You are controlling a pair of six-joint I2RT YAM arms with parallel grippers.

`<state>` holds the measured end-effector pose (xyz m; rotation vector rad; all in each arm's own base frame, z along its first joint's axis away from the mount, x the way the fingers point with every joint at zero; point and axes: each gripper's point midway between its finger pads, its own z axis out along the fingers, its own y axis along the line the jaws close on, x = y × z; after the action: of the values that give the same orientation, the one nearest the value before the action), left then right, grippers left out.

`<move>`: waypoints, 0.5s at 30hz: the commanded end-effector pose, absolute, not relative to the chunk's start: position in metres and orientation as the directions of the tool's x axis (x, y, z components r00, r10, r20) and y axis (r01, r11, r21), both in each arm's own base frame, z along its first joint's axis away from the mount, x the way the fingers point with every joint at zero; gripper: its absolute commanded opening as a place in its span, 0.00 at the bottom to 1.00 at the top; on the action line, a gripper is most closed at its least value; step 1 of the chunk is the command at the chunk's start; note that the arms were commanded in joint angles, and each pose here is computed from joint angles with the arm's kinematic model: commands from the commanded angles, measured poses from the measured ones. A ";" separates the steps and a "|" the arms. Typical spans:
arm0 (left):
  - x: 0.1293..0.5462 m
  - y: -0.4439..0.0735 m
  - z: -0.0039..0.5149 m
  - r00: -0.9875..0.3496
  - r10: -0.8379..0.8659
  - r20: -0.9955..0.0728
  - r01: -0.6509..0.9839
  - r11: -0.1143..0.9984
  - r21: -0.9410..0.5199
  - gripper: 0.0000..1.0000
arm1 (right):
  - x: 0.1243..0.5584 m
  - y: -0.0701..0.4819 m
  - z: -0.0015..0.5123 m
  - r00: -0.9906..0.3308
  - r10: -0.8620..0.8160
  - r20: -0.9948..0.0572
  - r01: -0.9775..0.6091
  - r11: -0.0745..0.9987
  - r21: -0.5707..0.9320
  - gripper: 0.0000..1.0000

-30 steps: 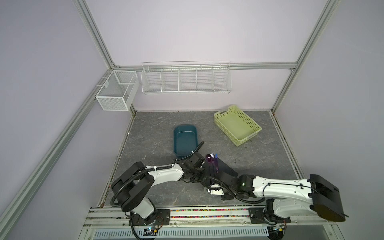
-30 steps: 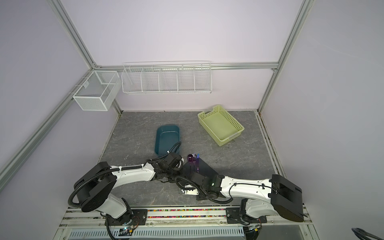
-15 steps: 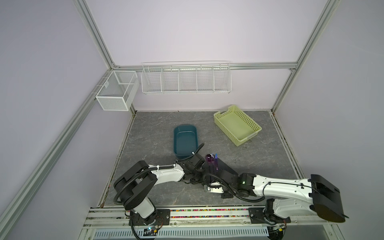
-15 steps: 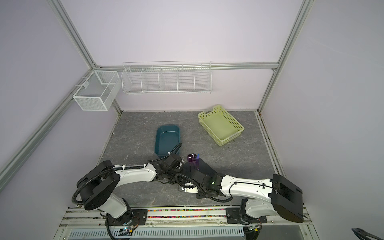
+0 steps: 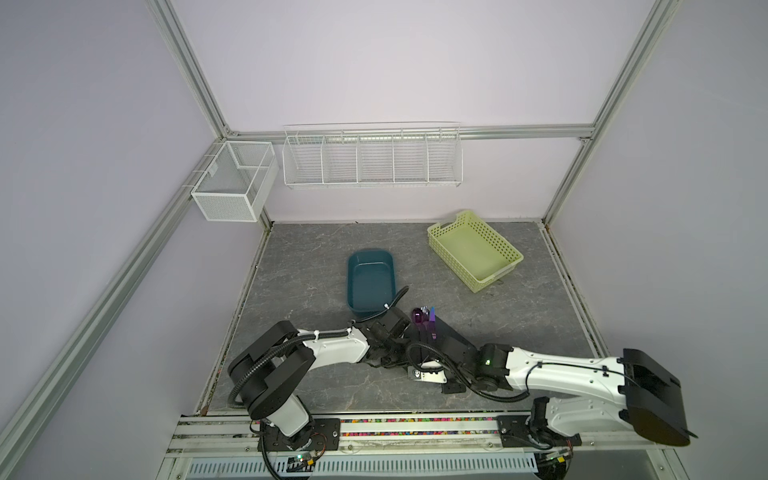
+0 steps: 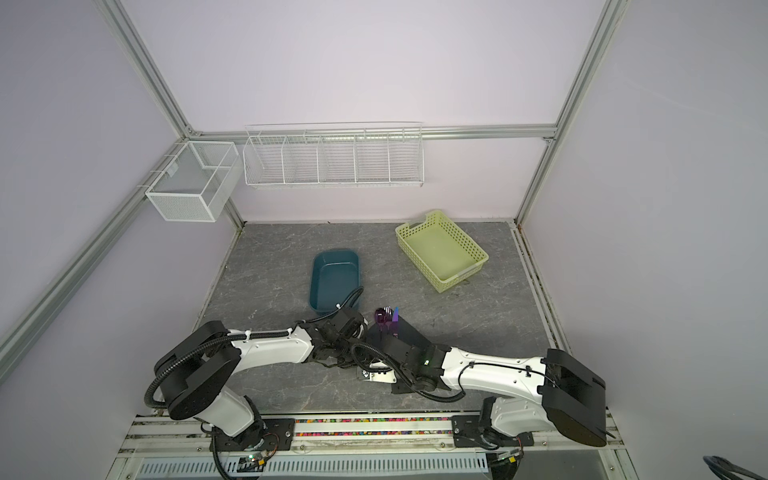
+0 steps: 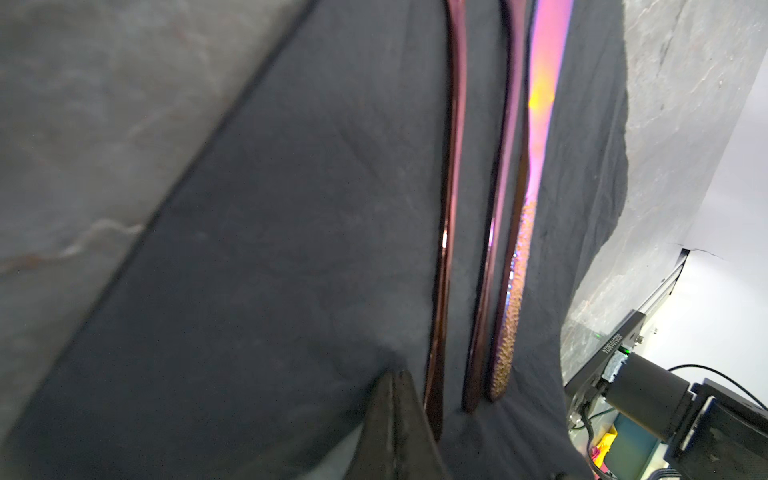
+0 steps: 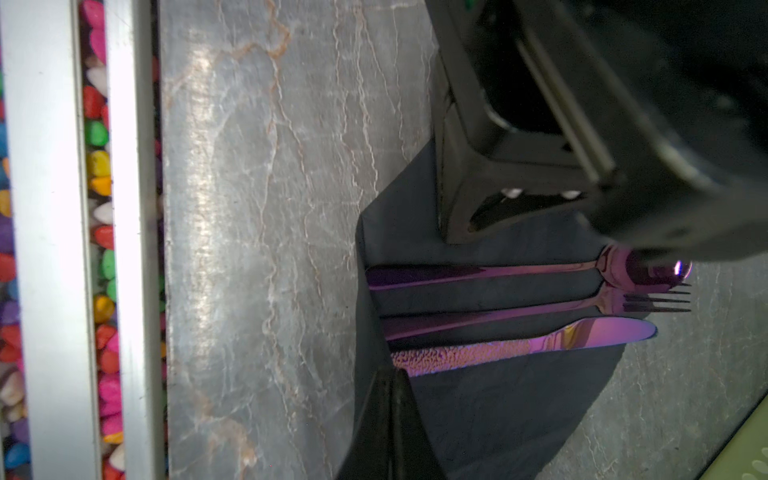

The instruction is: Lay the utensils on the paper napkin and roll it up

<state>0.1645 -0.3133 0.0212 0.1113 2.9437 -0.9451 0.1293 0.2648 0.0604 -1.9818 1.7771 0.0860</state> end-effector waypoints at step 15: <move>0.157 -0.294 0.000 -0.999 0.040 -0.028 0.049 0.869 -0.493 0.00 | 0.138 0.275 0.077 0.178 -0.898 -0.402 -0.947 -0.045 -0.318 0.07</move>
<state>0.1645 -0.3130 0.0210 0.1112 2.9447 -0.9427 0.1339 0.2632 0.0611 -1.9711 1.7867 0.0846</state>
